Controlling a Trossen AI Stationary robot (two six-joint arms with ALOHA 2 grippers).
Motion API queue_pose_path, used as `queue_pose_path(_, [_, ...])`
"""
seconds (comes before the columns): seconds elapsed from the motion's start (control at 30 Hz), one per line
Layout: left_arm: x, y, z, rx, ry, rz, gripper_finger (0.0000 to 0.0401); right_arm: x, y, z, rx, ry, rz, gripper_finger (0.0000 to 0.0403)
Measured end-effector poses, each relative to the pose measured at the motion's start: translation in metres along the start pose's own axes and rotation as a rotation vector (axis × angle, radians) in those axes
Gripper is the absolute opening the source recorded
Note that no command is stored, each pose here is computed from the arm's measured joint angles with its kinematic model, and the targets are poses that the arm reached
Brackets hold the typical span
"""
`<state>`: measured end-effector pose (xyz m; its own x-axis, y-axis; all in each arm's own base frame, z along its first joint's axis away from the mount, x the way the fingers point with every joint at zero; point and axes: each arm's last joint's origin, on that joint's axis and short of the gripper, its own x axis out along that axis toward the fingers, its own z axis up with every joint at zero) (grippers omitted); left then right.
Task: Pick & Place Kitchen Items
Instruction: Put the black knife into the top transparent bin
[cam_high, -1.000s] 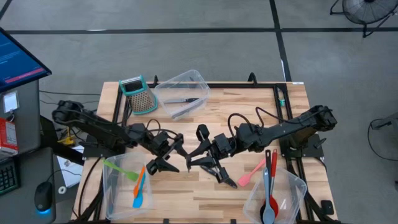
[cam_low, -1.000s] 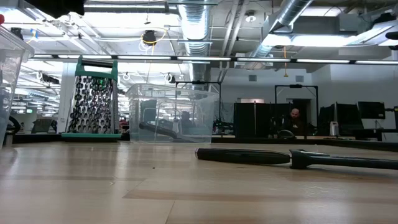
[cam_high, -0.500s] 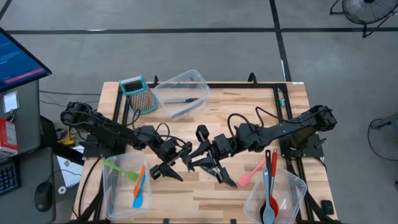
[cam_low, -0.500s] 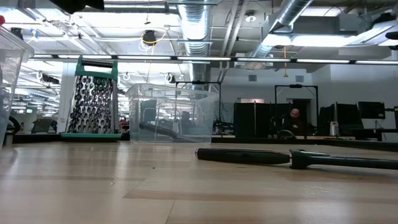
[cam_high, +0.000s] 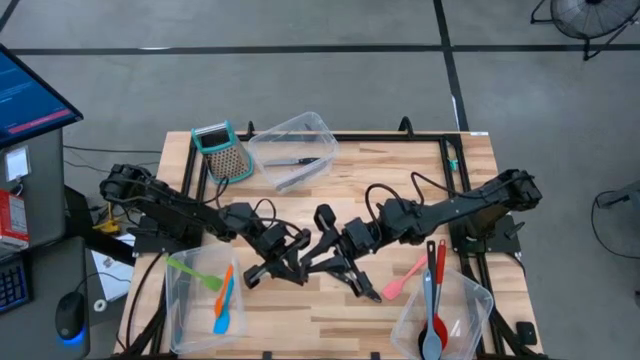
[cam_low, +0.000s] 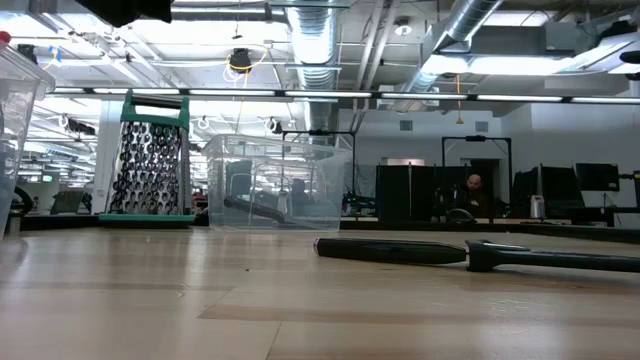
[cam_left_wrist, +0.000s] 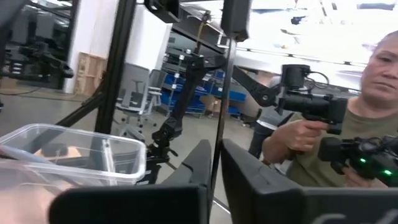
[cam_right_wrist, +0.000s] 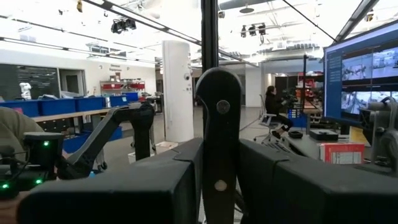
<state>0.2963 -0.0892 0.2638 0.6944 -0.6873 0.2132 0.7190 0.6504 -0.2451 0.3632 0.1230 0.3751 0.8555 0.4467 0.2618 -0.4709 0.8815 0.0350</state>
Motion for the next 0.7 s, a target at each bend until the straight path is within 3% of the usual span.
queue_pose_path(0.37, [0.006,-0.009,-0.003,0.057,-0.017,0.025,0.0,0.0,-0.001,0.0,0.028,0.011,0.0,0.0071])
queue_pose_path(0.7, [0.004,-0.004,0.0,0.088,-0.064,0.14,0.0,-0.002,-0.014,-0.001,0.055,0.023,-0.043,0.0139])
